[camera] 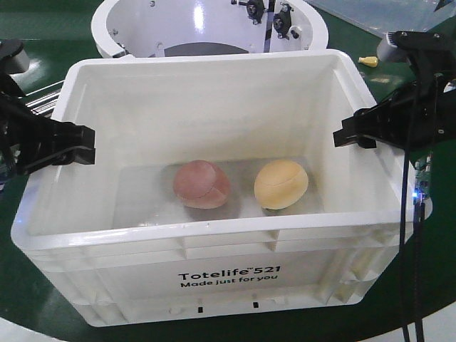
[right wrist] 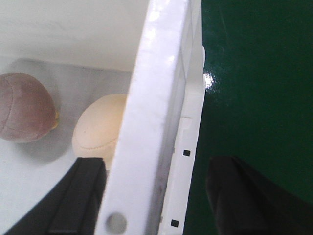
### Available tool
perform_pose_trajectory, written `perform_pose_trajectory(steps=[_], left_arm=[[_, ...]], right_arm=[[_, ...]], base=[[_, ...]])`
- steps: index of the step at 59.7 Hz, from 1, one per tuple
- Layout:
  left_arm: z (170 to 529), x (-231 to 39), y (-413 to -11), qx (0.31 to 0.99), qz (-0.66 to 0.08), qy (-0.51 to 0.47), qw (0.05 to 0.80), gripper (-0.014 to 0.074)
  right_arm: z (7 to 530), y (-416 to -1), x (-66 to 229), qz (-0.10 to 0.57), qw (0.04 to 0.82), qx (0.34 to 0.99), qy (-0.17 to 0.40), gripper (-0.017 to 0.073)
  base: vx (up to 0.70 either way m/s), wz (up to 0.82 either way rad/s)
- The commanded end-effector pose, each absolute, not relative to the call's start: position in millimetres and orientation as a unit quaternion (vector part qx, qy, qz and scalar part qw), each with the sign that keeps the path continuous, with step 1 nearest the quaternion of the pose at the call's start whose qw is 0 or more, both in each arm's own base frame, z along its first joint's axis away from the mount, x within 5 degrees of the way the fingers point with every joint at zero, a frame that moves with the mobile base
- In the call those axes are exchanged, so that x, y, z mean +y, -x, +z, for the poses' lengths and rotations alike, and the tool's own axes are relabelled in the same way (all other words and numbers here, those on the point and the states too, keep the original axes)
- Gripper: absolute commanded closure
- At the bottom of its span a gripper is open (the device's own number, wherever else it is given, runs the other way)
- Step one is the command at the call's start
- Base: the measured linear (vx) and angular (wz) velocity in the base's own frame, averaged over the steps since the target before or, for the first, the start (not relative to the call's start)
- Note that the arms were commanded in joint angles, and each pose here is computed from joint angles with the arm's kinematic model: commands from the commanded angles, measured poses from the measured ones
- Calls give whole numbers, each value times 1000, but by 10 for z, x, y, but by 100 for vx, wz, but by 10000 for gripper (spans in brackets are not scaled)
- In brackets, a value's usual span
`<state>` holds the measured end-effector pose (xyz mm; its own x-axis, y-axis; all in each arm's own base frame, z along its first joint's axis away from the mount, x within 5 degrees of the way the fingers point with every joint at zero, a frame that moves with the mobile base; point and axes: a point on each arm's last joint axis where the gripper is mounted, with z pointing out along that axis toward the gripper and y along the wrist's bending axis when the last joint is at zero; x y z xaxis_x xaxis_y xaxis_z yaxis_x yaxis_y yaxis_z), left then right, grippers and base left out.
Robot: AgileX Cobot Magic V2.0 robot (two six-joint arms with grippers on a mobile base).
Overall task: Place moving items into box and shelve
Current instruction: 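Grip the crate's two side rims with both grippers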
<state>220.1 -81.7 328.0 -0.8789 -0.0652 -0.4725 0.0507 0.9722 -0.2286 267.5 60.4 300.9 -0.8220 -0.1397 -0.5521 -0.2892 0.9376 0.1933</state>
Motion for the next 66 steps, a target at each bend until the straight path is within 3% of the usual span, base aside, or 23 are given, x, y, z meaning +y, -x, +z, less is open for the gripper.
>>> perform_pose_trajectory(steps=[1,12,19,23,42,66], left_arm=[[3428,-831,-2185,949,-141,9,281,129],[3405,-834,-2190,952,-138,9,272,314],[3411,-834,-2194,952,-138,9,275,498],[3424,-835,-2196,950,-140,9,280,605],[3457,-844,-2233,940,-147,6,306,600],[3559,-851,-2227,930,-156,3,334,597]], right_arm=[[3122,-2710,611,140,310,934,111,151],[3121,-2700,622,147,304,935,109,386],[3119,-2692,630,153,299,936,108,538],[3116,-2687,632,154,296,936,108,574],[3161,-2681,640,162,307,932,103,568],[3460,-2516,607,164,380,905,97,565]], base=[[0,0],[0,0],[0,0],[0,0],[0,0],[0,0]])
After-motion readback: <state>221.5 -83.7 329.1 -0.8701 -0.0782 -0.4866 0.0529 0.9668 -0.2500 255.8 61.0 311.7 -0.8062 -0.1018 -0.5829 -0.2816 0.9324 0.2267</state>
